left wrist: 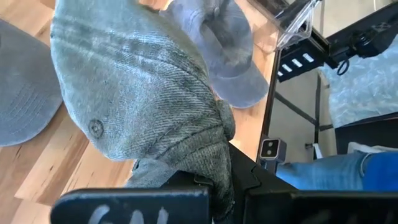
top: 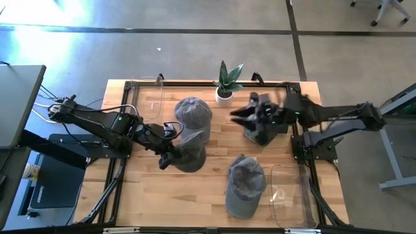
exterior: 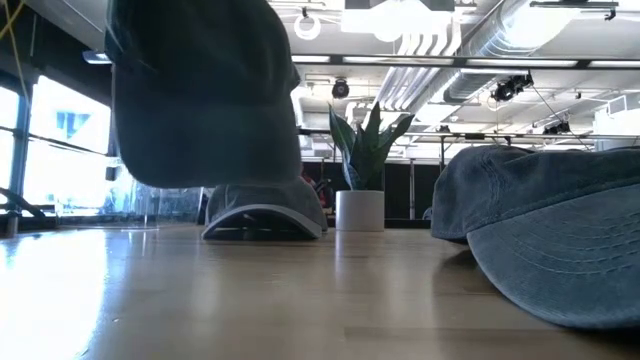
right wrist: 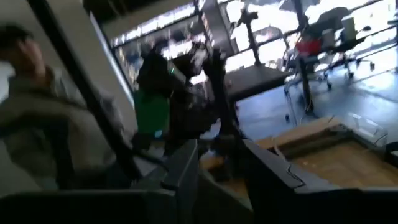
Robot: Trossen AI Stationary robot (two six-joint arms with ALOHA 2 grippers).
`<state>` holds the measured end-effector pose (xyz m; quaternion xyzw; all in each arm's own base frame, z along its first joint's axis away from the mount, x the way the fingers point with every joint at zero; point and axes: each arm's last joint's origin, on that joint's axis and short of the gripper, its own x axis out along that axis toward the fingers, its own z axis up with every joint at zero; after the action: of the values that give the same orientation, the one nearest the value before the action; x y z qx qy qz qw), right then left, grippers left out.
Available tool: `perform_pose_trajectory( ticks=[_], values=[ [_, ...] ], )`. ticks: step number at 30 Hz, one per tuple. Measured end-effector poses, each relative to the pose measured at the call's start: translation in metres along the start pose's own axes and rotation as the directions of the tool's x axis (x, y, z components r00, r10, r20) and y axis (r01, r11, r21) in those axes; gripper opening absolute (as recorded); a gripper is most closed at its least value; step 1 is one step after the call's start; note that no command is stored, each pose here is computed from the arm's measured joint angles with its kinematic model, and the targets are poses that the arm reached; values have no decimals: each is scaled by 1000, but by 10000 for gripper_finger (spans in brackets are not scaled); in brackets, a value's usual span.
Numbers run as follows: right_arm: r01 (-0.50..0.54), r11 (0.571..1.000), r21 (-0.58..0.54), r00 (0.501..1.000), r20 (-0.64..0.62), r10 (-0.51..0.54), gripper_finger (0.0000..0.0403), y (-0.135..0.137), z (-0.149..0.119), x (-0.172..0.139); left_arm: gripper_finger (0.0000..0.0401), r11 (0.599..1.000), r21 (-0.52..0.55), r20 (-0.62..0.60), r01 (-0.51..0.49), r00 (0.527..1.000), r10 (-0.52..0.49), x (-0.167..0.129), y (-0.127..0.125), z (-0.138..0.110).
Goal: Pick & Place hat
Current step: Put the bottom black cap into the bottom transparent bin
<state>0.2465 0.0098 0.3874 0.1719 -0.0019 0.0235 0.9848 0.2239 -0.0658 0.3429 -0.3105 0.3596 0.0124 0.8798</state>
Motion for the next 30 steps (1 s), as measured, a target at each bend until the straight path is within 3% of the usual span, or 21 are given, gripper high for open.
perform_pose_trajectory(
  ticks=[6, 11, 18, 24, 30],
  values=[
    [-152, 979, -136, 944, -313, 103, 215, 6, -5, 60, 1, 1000, 0, 4, 4, 1000, -4, 0, 0, 0],
    [-225, 940, -255, 897, -431, 98, 253, 2, -23, 113, 1, 1000, -1, 16, 15, 1000, -15, 0, -2, 2],
    [-320, 894, -313, 852, -507, 128, 259, -5, -48, 161, 1, 1000, -1, 16, 15, 1000, -15, 0, -1, 2],
    [-276, 902, -331, 842, -536, 61, 259, -13, -64, 173, 1, 999, 7, 35, 33, 999, -34, 0, -3, 3],
    [-377, 893, -245, 793, -583, 175, 250, -16, -74, 177, 1, 999, 24, 34, 33, 999, -34, 0, -3, 3]
  ],
)
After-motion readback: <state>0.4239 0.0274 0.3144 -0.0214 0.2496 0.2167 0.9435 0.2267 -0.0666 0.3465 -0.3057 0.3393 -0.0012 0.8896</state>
